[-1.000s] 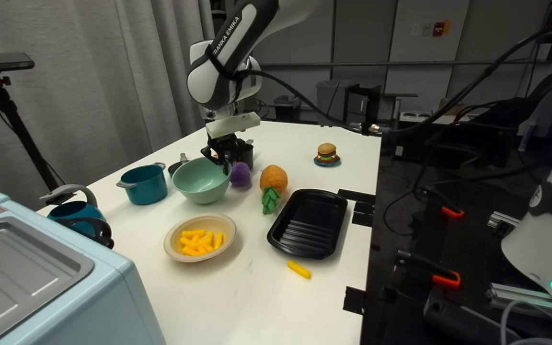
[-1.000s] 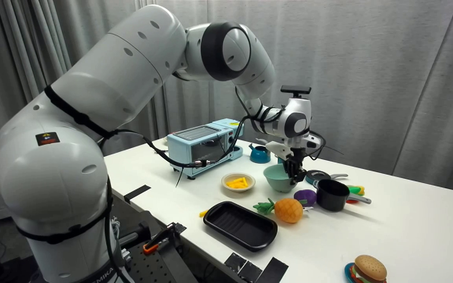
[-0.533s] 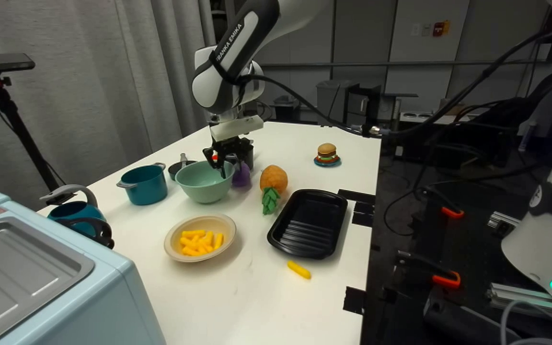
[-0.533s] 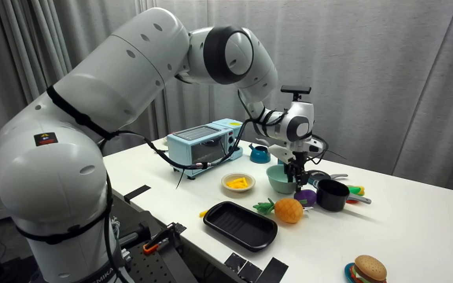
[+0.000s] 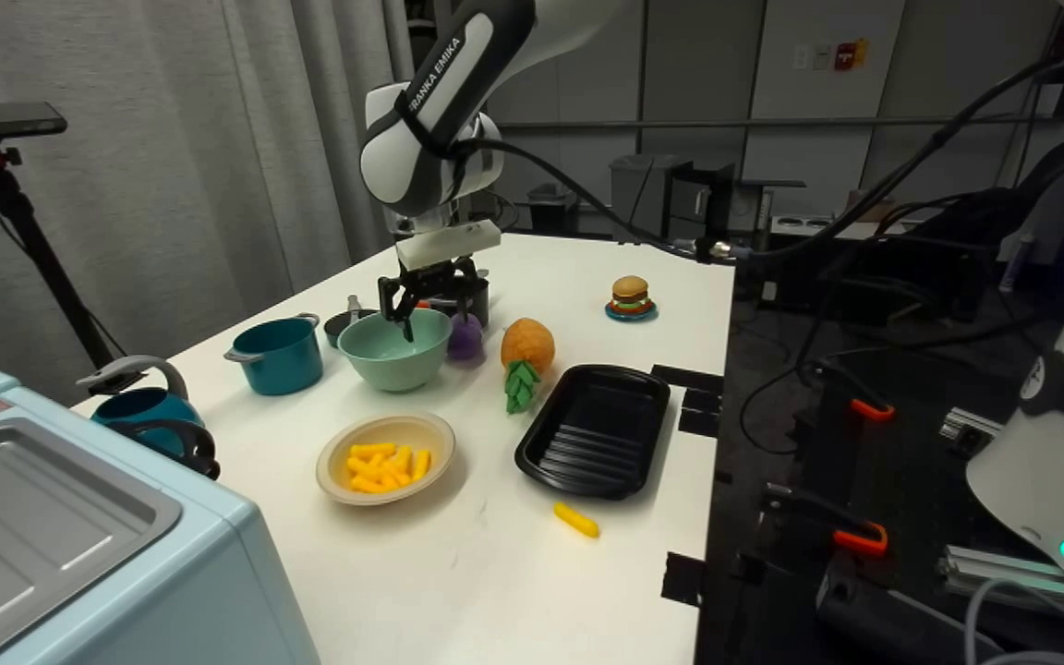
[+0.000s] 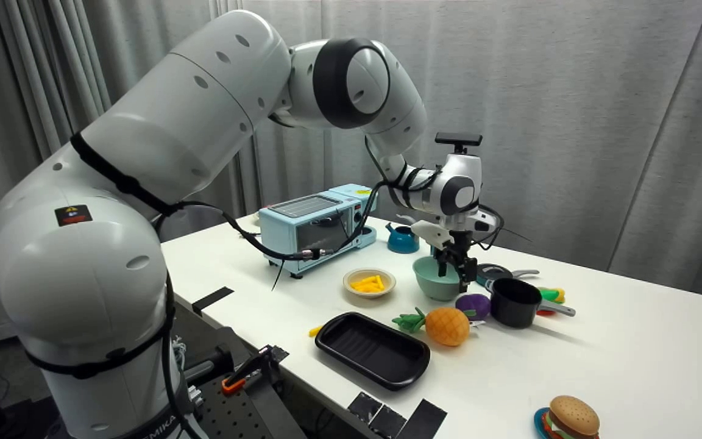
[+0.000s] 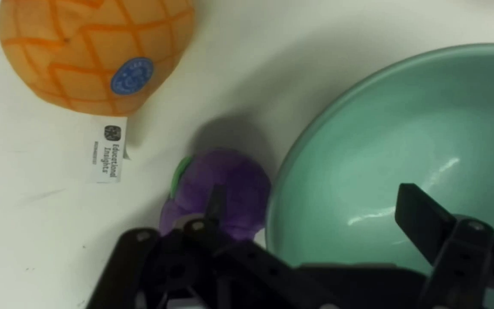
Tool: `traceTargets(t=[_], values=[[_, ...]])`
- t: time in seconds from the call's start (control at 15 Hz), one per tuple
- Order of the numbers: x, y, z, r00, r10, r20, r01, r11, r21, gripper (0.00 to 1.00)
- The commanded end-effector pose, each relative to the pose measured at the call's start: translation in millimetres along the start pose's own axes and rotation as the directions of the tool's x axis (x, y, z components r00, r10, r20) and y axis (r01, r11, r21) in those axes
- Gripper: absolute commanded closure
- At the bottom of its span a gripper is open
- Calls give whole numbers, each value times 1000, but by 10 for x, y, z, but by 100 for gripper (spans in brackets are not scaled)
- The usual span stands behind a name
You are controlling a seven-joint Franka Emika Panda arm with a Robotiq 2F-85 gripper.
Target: Pour the contents in the green bowl onto the white plate on the left
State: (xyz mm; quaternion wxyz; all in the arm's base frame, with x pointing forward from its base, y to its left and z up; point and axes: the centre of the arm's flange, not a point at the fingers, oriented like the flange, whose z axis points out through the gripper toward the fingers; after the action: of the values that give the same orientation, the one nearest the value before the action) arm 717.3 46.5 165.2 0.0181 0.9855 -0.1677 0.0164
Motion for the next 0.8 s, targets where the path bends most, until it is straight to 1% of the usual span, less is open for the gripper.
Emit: traceTargets(t=[0.0, 0.4, 0.73], values=[[-48, 134, -361, 1000, 2, -3, -1, 1000, 20, 0], [-160, 297, -922, 998, 0, -64, 3, 999, 46, 0], [-336, 383, -1370, 994, -39, -103, 46, 997, 62, 0]])
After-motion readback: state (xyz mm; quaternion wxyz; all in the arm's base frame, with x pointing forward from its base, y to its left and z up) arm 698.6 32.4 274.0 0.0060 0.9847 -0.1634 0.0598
